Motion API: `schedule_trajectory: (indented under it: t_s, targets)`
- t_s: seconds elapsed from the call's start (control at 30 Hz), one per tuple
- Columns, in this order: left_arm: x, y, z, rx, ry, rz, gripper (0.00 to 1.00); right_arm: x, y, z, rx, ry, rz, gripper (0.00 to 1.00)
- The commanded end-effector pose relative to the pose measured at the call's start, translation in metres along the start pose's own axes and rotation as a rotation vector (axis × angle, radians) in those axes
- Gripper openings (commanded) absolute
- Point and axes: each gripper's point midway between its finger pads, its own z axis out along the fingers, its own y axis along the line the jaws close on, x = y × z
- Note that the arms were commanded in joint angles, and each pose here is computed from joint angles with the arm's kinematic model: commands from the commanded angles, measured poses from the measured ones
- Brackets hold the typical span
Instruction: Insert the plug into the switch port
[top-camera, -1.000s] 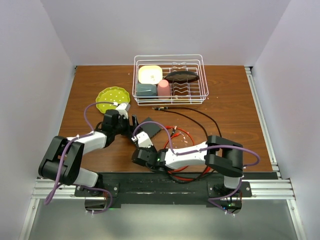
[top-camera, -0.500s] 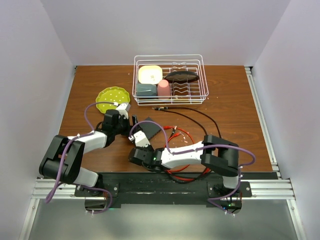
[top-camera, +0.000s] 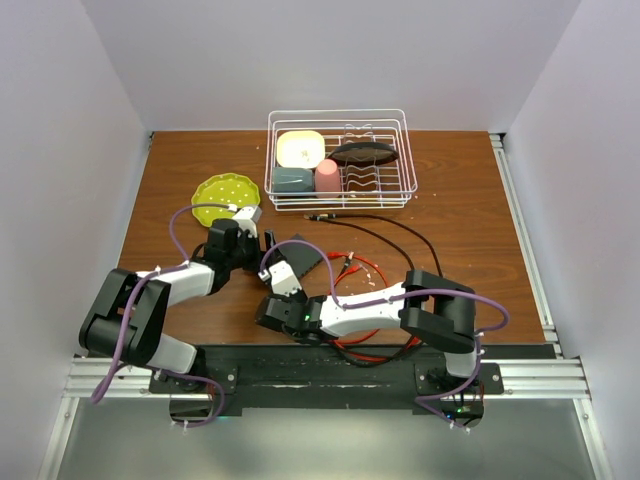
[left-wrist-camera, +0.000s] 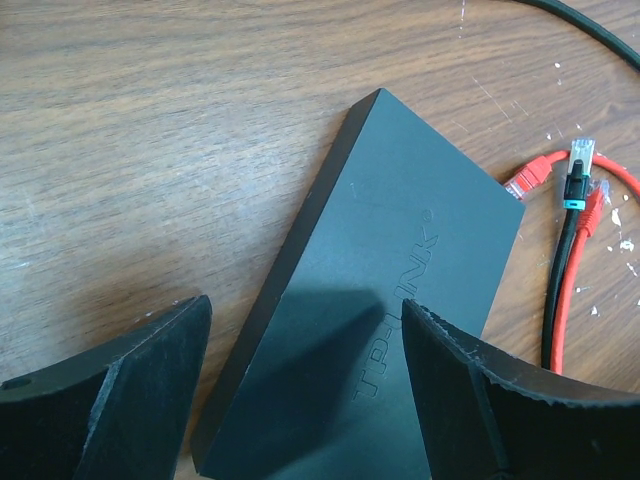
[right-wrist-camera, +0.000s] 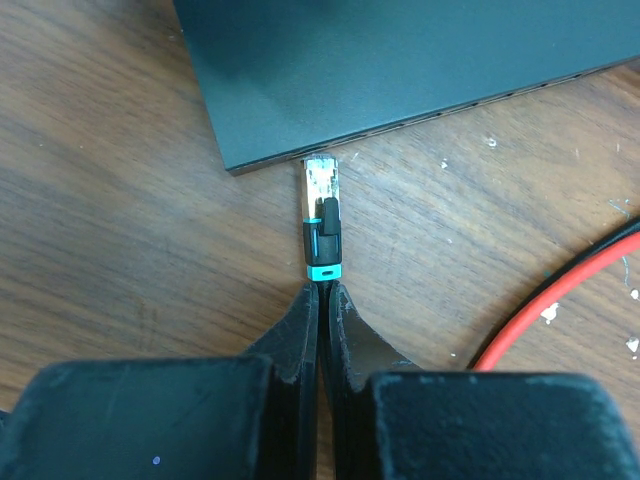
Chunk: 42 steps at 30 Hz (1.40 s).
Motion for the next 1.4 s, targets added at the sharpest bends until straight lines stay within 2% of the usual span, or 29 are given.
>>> schedule_trajectory:
  t_s: [0.0,0.53,0.9,1.2,1.37]
  targets:
    - [-0.015,-0.004,0.004,0.026,-0.032,0.031,0.82,-0.001,-0.003,0.0,0.037,-0.002,0.013,0.0]
    - [-0.011,-0.006,0.006,0.046,-0.016,0.026,0.81,-0.018,0.016,0.001,-0.012,-0.027,0.045,0.0]
    - [-0.005,-0.01,0.007,0.078,0.002,0.025,0.78,-0.012,0.019,0.006,-0.009,-0.023,0.031,0.0]
    - [0.0,-0.016,0.01,0.119,0.024,0.027,0.69,-0.006,0.014,0.004,-0.072,-0.046,-0.073,0.0]
    - [-0.001,-0.016,0.009,0.12,0.019,0.029,0.68,-0.002,0.018,0.006,-0.106,-0.029,-0.177,0.0]
